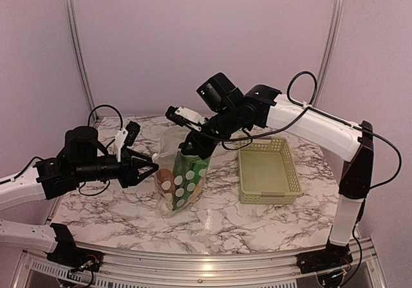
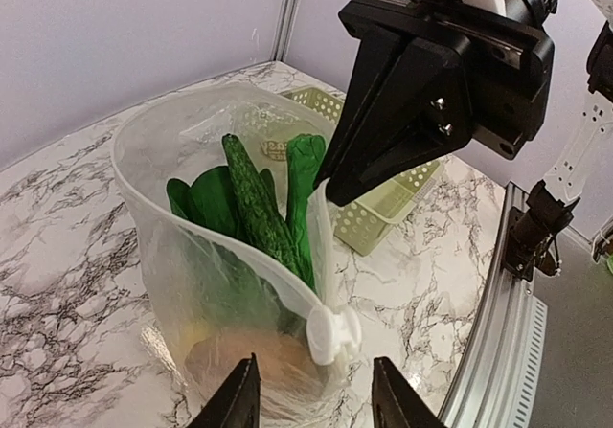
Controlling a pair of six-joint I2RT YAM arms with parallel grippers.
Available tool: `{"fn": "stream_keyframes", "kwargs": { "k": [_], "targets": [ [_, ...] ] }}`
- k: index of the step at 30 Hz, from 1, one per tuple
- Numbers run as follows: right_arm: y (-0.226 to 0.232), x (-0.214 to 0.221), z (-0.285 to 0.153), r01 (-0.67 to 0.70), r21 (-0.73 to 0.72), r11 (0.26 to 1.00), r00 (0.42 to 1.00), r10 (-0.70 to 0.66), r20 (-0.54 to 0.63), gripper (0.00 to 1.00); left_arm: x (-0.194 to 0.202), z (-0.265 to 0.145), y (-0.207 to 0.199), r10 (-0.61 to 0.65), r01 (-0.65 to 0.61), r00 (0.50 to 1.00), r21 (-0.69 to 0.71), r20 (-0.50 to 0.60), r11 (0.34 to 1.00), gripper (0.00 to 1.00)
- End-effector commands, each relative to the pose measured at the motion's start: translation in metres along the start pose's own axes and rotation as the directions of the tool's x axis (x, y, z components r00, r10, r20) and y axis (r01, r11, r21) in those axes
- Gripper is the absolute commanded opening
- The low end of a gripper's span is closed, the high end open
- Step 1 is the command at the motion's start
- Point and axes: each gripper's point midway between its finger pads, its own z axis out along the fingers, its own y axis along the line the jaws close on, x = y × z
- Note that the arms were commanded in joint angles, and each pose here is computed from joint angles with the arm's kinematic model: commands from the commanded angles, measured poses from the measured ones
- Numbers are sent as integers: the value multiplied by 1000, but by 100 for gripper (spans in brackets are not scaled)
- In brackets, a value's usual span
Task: Place the food in the zip-top bag and seal the zipper
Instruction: Pass from the right arm to the left
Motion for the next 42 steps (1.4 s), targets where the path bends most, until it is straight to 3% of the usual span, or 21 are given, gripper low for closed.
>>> {"fn": "stream_keyframes", "kwargs": {
  "k": [1, 6, 13, 23, 33, 42],
  "targets": [
    [-2, -9, -1, -20, -4, 1000, 999, 21, 35, 0, -27, 3, 4, 55, -50, 994, -47, 93, 998, 40],
    [-2, -10, -2, -38, -6, 999, 998, 38, 41, 0, -30, 5, 11, 84, -74, 990, -89, 115, 993, 32],
    [-1, -11, -3, -66, -11, 998, 996, 67, 61, 0, -25, 10, 11, 81, -71, 987, -73, 142, 995, 29],
    [-5, -12, -3, -81, -5, 997, 995, 81, 63, 0, -4, 13, 16, 91, -80, 985, -76, 147, 994, 42],
    [-6, -8, -2, -113, -5, 994, 992, 114, 47, 0, -5, 20, 20, 90, -76, 981, -86, 173, 993, 34],
    [-9, -8, -1, -114, 2, 993, 992, 114, 46, 0, -11, 26, 21, 97, -82, 979, -89, 181, 993, 15]
  ]
}}
